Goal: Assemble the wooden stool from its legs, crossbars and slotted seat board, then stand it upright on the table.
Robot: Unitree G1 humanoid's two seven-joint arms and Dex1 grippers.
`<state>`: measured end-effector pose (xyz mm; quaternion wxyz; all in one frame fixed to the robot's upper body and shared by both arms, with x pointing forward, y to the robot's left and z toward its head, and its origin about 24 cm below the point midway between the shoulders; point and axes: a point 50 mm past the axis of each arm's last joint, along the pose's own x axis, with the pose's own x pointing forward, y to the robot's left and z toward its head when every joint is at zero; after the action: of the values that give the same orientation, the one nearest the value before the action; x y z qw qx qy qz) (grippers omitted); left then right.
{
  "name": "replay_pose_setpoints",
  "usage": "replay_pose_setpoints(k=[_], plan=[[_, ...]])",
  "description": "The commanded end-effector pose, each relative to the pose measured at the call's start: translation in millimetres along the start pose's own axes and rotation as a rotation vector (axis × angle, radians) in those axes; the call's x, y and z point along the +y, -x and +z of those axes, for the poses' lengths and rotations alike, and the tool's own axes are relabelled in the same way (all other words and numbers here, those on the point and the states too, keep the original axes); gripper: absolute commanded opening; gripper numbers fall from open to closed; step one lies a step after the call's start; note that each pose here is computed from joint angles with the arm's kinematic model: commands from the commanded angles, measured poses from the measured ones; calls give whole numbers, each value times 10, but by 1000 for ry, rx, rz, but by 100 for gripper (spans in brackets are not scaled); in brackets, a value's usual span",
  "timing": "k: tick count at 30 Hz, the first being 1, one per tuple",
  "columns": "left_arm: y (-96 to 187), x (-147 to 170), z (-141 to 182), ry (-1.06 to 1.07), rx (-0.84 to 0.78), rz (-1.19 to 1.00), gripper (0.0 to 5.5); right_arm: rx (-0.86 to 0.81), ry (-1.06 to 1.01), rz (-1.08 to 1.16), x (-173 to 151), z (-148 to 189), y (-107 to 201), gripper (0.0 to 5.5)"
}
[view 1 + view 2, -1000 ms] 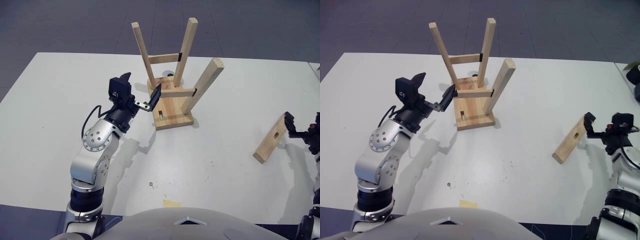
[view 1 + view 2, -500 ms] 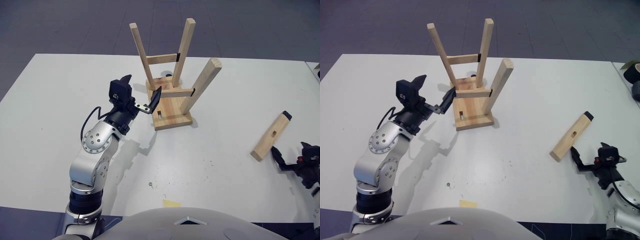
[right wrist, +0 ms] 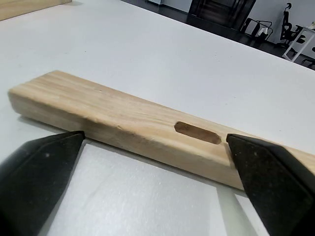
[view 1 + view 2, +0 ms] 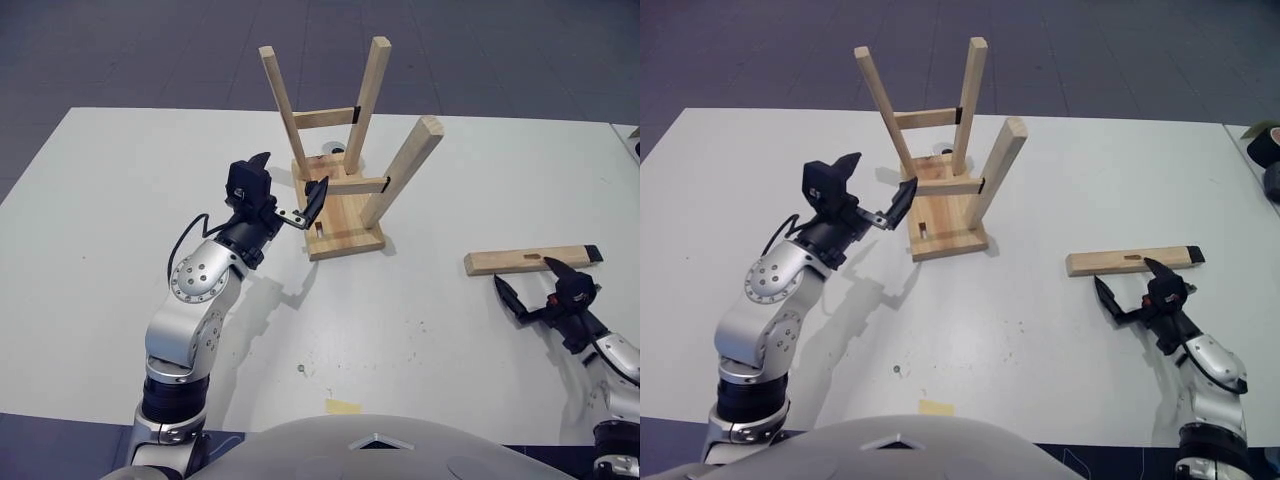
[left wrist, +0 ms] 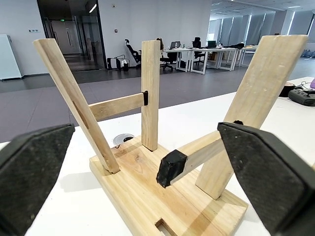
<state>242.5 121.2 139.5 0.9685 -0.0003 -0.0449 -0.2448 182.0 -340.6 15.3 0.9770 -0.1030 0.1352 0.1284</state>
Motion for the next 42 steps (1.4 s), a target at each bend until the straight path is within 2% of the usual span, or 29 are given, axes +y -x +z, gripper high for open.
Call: replay_pose_setpoints(k=[1, 6, 8, 12, 15, 21, 25, 33, 42], plan=[[-73, 11, 36, -26, -10, -16, 540, 25, -102, 160, 402, -45, -262, 537], [-78, 0, 22, -24, 2, -44, 540, -119, -79, 204, 640, 313, -461, 537], [-78, -7, 22, -20, 3, -54, 540, -188, -81, 216, 662, 611, -528, 537], [-94, 2, 28, -29, 4, -64, 540, -248, -56, 230, 606, 1013, -513, 537], [-100, 19, 34, -32, 3, -61, 540, -220, -21, 219, 442, 1133, -505, 537], [-108, 54, 58, -41, -1, -64, 540, 42, -2, 249, -96, 876, -392, 537], [-112, 65, 61, -42, 1, -69, 540, 137, -33, 264, -252, 814, -403, 537], [-163, 93, 75, -60, -1, -86, 540, 393, 29, 343, -284, 603, -399, 404], [-223, 76, 69, -70, -13, -102, 540, 427, 68, 333, -287, 530, -476, 270]])
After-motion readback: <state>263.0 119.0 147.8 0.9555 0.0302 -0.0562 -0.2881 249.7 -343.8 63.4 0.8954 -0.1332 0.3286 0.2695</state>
